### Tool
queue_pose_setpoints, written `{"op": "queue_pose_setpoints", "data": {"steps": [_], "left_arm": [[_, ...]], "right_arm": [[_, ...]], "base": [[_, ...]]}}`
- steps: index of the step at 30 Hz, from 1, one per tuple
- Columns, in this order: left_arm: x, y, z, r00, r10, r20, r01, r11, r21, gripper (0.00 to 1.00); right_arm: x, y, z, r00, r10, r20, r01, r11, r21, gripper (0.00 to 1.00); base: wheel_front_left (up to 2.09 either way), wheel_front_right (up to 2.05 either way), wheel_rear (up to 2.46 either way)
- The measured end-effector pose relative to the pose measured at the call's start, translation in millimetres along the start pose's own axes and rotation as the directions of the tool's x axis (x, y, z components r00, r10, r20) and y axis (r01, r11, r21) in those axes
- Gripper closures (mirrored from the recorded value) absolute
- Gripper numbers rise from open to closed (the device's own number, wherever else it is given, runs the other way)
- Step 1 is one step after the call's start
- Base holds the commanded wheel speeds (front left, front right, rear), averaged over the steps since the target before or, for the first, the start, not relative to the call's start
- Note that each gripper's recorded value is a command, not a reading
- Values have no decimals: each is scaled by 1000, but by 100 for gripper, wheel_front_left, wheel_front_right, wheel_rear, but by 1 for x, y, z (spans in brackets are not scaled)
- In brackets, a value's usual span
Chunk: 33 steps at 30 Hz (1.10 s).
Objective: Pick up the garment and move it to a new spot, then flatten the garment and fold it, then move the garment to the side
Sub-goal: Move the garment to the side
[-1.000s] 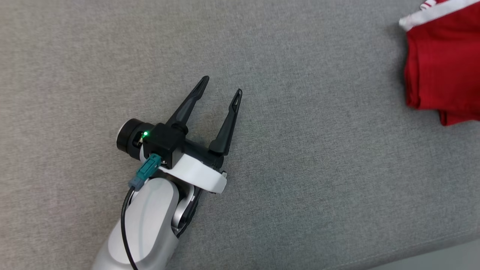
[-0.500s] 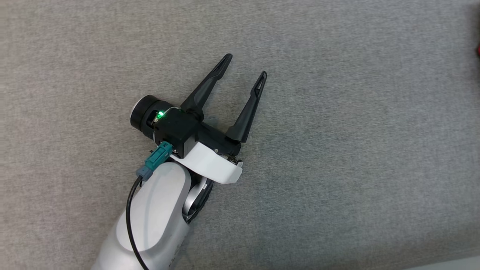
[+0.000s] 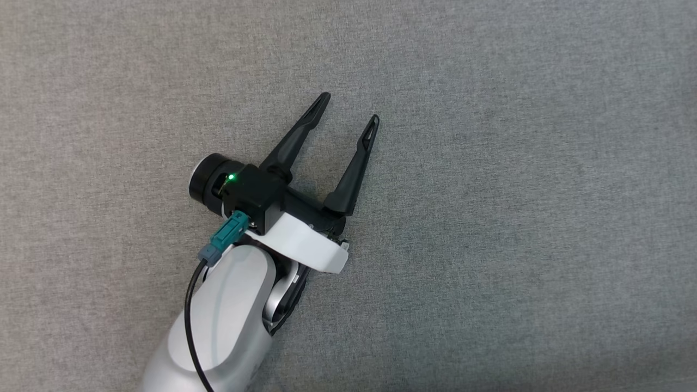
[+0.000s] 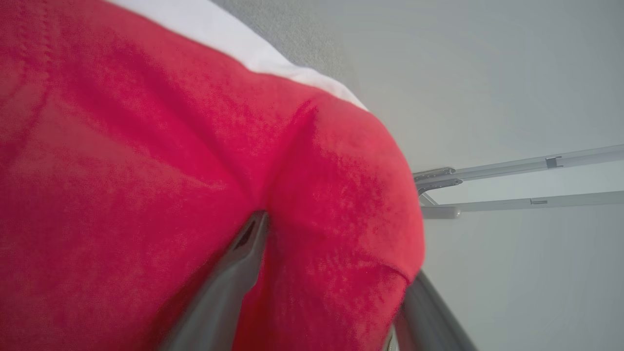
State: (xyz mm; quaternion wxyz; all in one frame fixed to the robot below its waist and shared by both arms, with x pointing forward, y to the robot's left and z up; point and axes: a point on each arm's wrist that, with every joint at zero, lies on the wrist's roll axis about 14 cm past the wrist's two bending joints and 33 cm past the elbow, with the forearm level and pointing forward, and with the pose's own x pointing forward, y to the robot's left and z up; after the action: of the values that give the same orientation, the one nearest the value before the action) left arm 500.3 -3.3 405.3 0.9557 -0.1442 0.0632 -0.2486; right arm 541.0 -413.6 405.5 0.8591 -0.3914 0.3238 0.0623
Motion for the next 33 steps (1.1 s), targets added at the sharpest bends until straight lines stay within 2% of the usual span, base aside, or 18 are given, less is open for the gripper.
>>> {"op": "queue_pose_setpoints", "data": {"steps": [5, 10, 12, 16, 21, 24, 28, 29, 32, 33], "left_arm": [[-8, -2, 8, 1000, 12, 7, -12, 1000, 10, 0], [-18, -6, 25, 999, 25, 34, -26, 999, 20, 0], [-24, -7, 33, 998, 32, 46, -33, 999, 25, 0], [-38, -6, 51, 994, 67, 81, -69, 997, 26, 0], [-59, -3, 75, 984, 116, 134, -121, 992, 31, 0], [-73, 1, 91, 974, 150, 173, -158, 987, 38, 0], [-95, 12, 109, 952, 209, 222, -225, 973, 51, 0], [-95, 12, 109, 952, 209, 222, -225, 973, 51, 0], [-113, 22, 118, 935, 253, 248, -274, 960, 54, 0], [-119, 25, 120, 928, 270, 255, -292, 955, 53, 0]], "right_arm": [[-10, -24, 11, 998, -67, 15, 67, 998, 4, 0], [-32, -61, 19, 982, -186, 26, 182, 978, 102, 0], [-42, -70, 23, 976, -214, 41, 208, 972, 110, 0], [-55, -67, 67, 950, -240, 201, 199, 959, 203, 0], [-77, -49, 123, 886, -240, 396, 128, 948, 290, 0], [-95, -36, 160, 823, -249, 511, 55, 929, 366, 0], [-119, -7, 201, 740, -231, 632, -61, 912, 405, 0], [-119, -7, 201, 740, -231, 632, -61, 912, 405, 0], [-146, 9, 232, 643, -263, 719, -170, 867, 469, 0], [-152, 13, 235, 624, -277, 731, -197, 849, 491, 0]], "base": [[0, 0, 0], [0, 0, 0], [0, 0, 0], [0, 0, 0], [0, 0, 0], [0, 0, 0], [0, 0, 0], [0, 0, 0], [0, 0, 0], [0, 0, 0]]}}
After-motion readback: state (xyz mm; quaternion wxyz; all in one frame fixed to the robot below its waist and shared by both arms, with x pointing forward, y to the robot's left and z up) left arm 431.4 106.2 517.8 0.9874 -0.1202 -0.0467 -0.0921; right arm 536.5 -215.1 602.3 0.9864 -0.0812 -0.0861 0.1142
